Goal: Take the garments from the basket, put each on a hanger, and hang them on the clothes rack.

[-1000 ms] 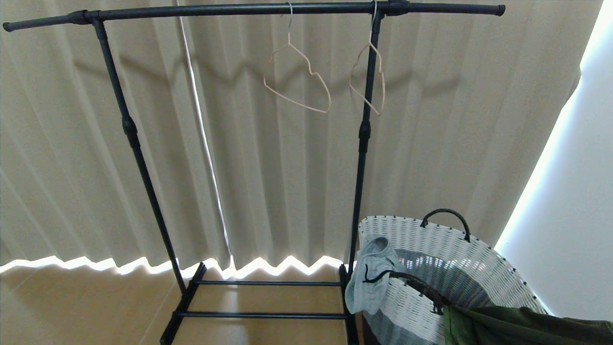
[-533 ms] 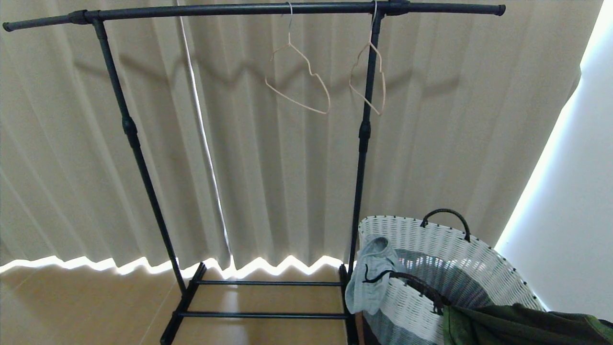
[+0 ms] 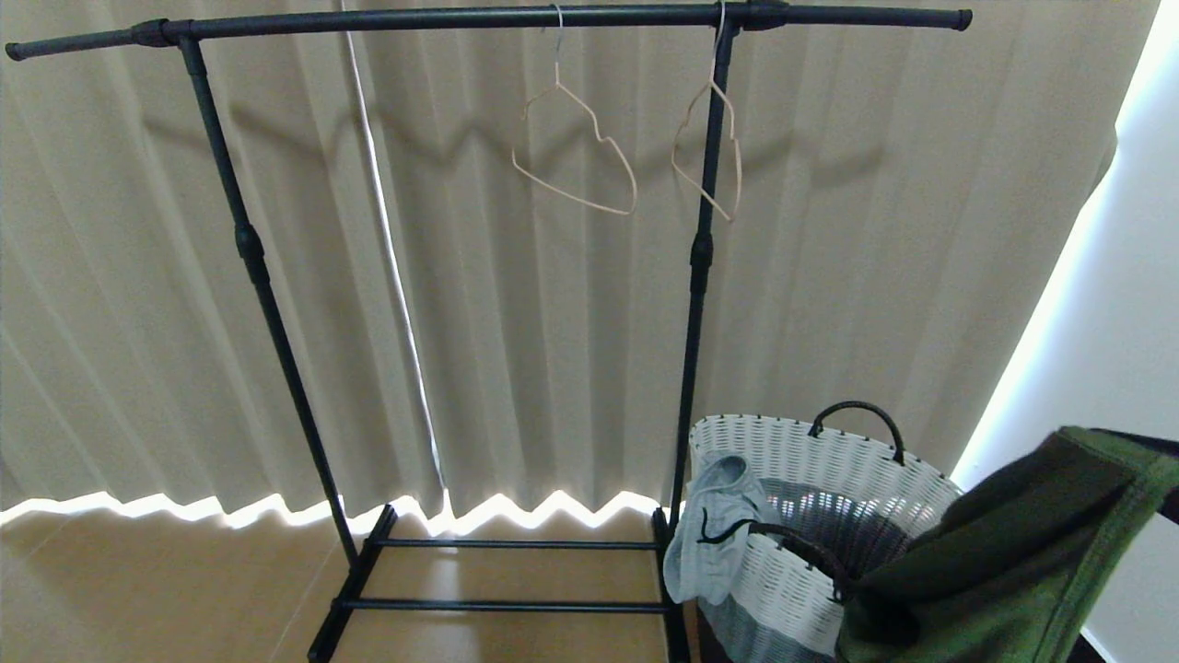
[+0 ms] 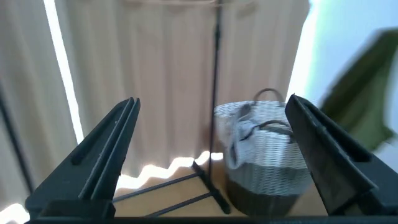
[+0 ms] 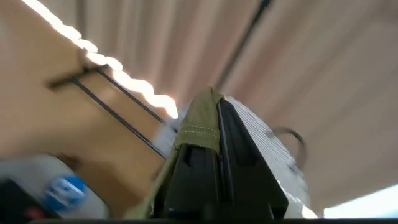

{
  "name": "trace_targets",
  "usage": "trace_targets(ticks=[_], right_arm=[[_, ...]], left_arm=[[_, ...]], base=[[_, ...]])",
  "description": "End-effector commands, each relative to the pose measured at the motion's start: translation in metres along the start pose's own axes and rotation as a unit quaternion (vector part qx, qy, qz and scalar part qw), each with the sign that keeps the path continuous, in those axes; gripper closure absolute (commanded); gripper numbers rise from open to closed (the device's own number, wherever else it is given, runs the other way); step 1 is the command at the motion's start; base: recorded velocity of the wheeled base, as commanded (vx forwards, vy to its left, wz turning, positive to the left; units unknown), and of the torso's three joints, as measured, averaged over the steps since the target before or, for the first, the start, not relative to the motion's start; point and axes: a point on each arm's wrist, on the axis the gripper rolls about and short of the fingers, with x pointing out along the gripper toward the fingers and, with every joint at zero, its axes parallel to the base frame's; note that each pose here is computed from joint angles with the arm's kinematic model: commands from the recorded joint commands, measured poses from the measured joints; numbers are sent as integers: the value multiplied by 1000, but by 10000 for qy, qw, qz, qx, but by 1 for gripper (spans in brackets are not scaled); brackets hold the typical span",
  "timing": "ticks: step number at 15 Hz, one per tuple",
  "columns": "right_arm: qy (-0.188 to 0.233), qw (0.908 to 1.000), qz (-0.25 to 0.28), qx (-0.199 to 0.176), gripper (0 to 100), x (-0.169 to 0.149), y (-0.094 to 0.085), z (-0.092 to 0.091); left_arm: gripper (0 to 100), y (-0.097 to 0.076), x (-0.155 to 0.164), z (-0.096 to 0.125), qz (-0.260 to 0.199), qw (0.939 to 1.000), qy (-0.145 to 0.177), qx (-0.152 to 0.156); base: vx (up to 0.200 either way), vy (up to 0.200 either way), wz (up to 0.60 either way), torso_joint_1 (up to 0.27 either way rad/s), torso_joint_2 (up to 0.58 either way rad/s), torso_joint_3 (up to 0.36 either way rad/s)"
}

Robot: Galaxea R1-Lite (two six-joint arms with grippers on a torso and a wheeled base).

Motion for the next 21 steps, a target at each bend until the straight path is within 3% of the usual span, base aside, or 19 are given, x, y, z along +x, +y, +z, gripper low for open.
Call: trace_targets(ticks=[1, 2, 4, 7, 10, 11, 12, 13, 15, 21], right_arm=[[188, 9982, 388, 421, 100, 43, 0, 25], [226, 9962, 476, 700, 100, 55, 1, 31], [207, 9945, 589, 846, 100, 65, 4, 40], [193, 9937, 630, 910, 100, 80, 4, 45], [-31, 9941, 629, 878, 100, 102, 5, 47], [-40, 9941, 635, 876, 100, 103, 5, 47], [-179, 9925, 884, 822, 100, 111, 17, 51], [-271, 9916, 928, 855, 100, 116, 19, 52], [-490, 9889, 1068, 911, 100, 126, 27, 56], [-731, 9827, 1456, 881, 100, 141, 50, 57]], left_arm=[[0, 13, 41, 47, -112, 9981, 574, -171], [0, 24, 69, 65, -84, 9962, 847, -189], [0, 42, 108, 74, -60, 9907, 1317, -325], [0, 48, 160, 55, -419, 9790, 1956, -402], [0, 18, 209, 35, -511, 9777, 2029, -199], [0, 17, 210, 35, -526, 9777, 2023, -203], [0, -5, 231, 25, -905, 9725, 2137, -192], [0, -15, 241, 19, -1056, 9698, 2183, -246], [0, -38, 256, 3, -1257, 9656, 2228, -467], [0, -97, 280, -36, -1895, 9567, 2130, -585]], base=[[0, 0, 0, 0, 0, 0], [0, 0, 0, 0, 0, 0], [0, 0, 0, 0, 0, 0], [0, 0, 0, 0, 0, 0], [0, 0, 0, 0, 0, 0], [0, 0, 0, 0, 0, 0], [0, 0, 0, 0, 0, 0], [0, 0, 0, 0, 0, 0], [0, 0, 0, 0, 0, 0], [0, 0, 0, 0, 0, 0]])
